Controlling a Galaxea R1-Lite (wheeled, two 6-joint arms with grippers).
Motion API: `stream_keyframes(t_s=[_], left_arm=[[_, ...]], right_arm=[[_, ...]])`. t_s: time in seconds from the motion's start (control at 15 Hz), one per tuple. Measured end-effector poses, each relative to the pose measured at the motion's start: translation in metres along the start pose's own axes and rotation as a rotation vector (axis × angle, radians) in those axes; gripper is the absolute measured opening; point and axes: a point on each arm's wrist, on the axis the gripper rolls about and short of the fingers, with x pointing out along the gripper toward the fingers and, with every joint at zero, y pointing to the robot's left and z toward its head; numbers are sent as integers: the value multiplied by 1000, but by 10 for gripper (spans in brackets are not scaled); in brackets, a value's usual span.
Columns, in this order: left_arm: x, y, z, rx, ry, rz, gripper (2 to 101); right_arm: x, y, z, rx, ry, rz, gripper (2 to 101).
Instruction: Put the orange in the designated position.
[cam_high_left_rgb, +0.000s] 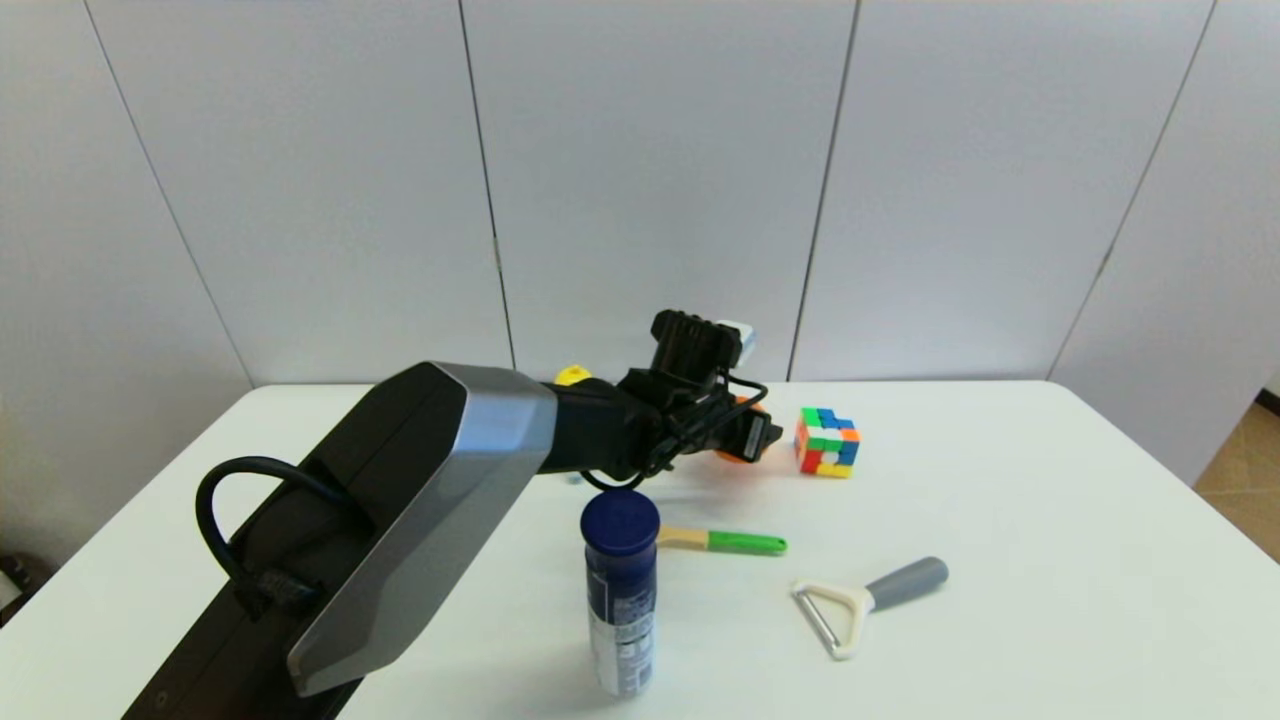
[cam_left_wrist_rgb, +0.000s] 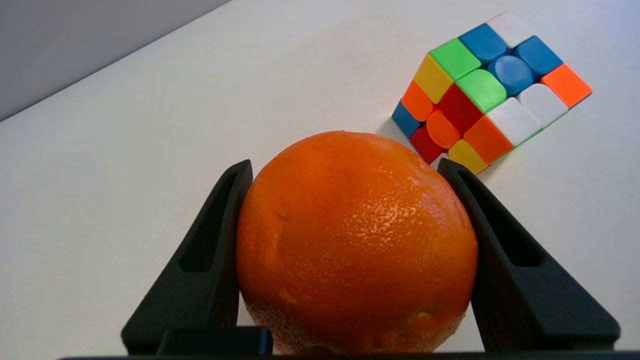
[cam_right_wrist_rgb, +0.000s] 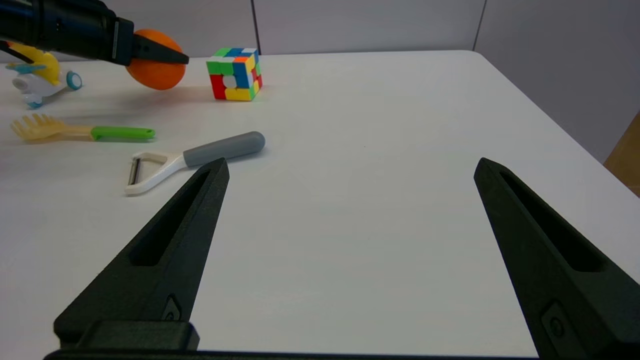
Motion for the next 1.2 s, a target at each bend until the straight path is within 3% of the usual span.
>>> stream_keyframes(t_s=[0.27,0.67,1.2], left_arm=[[0,0,0,-1,-2,2,692],[0,0,-4,-3,31,5,846],[-6,2,4,-5,13,9,931]], right_arm=[[0,0,0,0,0,0,973],[0,0,0,0,0,0,973],[0,0,0,0,0,0,973]])
